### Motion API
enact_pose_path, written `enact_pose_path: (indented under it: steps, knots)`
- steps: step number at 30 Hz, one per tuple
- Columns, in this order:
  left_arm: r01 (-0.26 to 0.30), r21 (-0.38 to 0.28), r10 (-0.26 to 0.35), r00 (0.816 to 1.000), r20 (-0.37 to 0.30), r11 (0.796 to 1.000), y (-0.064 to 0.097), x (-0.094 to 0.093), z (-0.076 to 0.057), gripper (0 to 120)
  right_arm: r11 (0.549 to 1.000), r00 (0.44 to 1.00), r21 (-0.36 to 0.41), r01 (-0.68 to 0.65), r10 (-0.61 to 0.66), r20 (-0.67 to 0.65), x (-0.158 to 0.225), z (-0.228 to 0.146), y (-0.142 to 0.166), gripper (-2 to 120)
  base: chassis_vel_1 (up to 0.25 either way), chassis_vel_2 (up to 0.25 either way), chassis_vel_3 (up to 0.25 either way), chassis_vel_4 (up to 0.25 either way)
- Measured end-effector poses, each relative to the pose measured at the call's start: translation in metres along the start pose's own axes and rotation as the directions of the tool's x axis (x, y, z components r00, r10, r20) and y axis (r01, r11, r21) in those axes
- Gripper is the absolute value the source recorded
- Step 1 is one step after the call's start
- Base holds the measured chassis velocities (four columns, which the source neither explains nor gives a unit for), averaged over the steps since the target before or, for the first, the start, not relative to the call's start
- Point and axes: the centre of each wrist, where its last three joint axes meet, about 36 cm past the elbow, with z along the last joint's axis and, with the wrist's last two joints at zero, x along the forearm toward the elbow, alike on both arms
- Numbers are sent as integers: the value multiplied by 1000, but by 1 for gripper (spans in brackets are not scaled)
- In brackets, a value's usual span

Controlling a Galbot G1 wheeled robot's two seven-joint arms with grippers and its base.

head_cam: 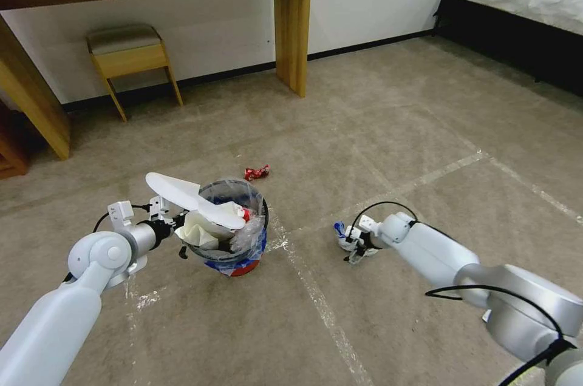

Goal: Pick up the trash bin and place the garbage on the floor into it.

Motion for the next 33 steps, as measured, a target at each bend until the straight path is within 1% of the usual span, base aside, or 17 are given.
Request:
enact_pose_path:
  steps: [7, 8, 10, 13, 20, 21, 22, 23, 25, 26, 28, 29, 31, 32, 33]
  knots:
    - [-4, 0, 4, 1000, -1, 1000, 0, 0, 1, 1, 999, 1000, 27, -25, 25, -12, 1, 2, -3, 100, 0, 0, 0, 0]
    - [-7, -1, 7, 1000, -2, 1000, 1, 0, 2, 1, 998, 999, 46, -41, 42, -20, 3, 4, -6, 100, 0, 0, 0, 0]
    - [-8, -1, 8, 1000, -3, 1000, 1, 0, 3, 1, 998, 999, 50, -46, 47, -22, 3, 5, -7, 100, 0, 0, 0, 0]
    - [-10, -7, 10, 1000, -1, 1000, 1, 2, 3, 1, 993, 995, 85, -85, 89, -44, 7, 15, -9, 100, 0, 0, 0, 0]
    - [-11, -8, 11, 1000, 0, 1000, 0, 2, 3, 1, 992, 995, 90, -86, 91, -47, 7, 17, -8, 99, 0, 0, 0, 0]
    - [-15, -12, 15, 1000, 2, 1000, -2, 3, 3, 1, 991, 994, 99, -86, 92, -59, 8, 23, -5, 80, 0, 0, 0, 0]
    - [-15, -12, 15, 1000, 2, 1000, -2, 3, 3, 1, 991, 994, 99, -86, 92, -59, 8, 23, -5, 80, 0, 0, 0, 0]
    - [-17, -15, 17, 1000, 2, 1000, -3, 4, 3, 1, 991, 993, 97, -90, 97, -72, 10, 29, -3, 73, 0, 0, 0, 0]
    - [-18, -18, 18, 1000, 3, 1000, -4, 5, 3, 1, 991, 992, 94, -96, 104, -76, 11, 33, -2, 65, 0, 0, 0, 0]
    - [-18, -18, 18, 1000, 3, 1000, -4, 5, 3, 1, 991, 992, 94, -96, 104, -76, 11, 33, -2, 65, 0, 0, 0, 0]
    - [-20, -24, 20, 1000, 4, 1000, -9, 6, 5, 1, 991, 991, 81, -107, 113, -76, 12, 42, 1, 52, 0, 0, 0, 0]
    - [-20, -24, 20, 1000, 4, 1000, -9, 6, 5, 1, 991, 991, 81, -107, 113, -76, 12, 42, 1, 52, 0, 0, 0, 0]
    - [-22, -28, 22, 1000, 1, 999, -12, 7, 7, 1, 991, 990, 74, -113, 119, -74, 13, 48, 3, 42, 0, 0, 0, 0]
    - [-22, -28, 22, 1000, 1, 999, -12, 7, 7, 1, 991, 990, 74, -113, 119, -74, 13, 48, 3, 42, 0, 0, 0, 0]
    - [-24, -31, 24, 1000, 1, 999, -14, 8, 7, 1, 990, 990, 70, -119, 124, -72, 14, 51, 4, 36, 0, 0, 0, 0]
